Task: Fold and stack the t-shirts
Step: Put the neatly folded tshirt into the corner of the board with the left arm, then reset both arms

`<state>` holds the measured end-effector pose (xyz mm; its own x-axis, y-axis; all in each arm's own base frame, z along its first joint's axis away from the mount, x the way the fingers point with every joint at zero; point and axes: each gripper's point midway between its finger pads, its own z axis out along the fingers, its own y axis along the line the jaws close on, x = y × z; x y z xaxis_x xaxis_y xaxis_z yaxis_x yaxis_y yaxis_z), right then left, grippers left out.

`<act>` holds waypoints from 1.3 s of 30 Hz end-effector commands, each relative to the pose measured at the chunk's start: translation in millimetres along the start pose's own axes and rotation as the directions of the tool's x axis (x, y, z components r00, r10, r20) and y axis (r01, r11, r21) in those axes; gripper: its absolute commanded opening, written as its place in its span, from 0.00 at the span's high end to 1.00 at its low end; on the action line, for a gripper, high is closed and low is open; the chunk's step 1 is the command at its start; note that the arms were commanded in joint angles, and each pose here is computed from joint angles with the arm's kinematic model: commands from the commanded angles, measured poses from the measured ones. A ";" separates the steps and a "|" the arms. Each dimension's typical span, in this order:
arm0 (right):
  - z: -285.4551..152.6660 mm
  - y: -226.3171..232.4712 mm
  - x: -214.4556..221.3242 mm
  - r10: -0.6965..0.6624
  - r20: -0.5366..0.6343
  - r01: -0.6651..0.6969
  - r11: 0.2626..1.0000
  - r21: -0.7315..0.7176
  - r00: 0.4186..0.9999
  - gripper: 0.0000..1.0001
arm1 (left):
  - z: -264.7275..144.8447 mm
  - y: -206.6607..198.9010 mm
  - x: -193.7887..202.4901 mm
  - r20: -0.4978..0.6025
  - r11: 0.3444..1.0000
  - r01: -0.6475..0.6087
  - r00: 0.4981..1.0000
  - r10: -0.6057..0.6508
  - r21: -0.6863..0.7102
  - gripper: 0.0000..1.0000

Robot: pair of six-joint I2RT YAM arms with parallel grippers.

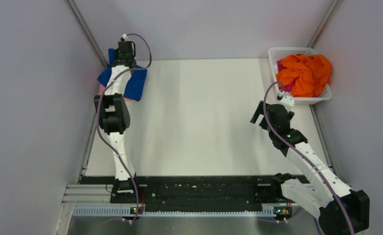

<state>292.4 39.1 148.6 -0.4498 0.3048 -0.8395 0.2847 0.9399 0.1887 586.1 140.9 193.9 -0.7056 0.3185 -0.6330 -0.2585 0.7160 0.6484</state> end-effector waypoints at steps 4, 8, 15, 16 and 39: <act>-2.3 -1.6 -21.0 0.027 0.058 -0.029 0.999 0.029 0.998 0.01 | 32.8 16.3 -15.0 0.059 0.993 0.095 0.994 -0.091 -0.072 1.00; -0.2 -2.3 -21.9 0.017 0.054 -0.020 0.999 0.044 0.998 0.01 | 48.5 17.3 -7.3 0.056 0.988 0.115 0.992 -0.110 -0.107 1.00; 3.0 -1.9 -21.1 0.008 0.040 -0.010 0.998 0.056 0.999 0.01 | 63.1 30.7 9.5 0.023 0.964 0.186 0.982 -0.185 -0.192 0.01; 2.5 -1.9 -21.8 0.009 0.041 -0.011 0.998 0.056 0.999 0.01 | 60.7 33.1 6.4 0.033 0.958 0.211 0.977 -0.208 -0.193 0.01; -22.8 13.9 8.1 0.058 -0.027 -0.061 0.988 -0.140 0.998 0.01 | -233.4 -103.0 33.2 -0.257 0.354 0.638 0.665 -0.701 0.684 0.01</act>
<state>282.3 50.1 164.5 -0.4325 0.3419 -0.8343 0.2242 0.9370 0.2678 473.1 17.4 225.3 -0.4148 -0.3547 -0.8379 -0.2744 0.9268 -0.2565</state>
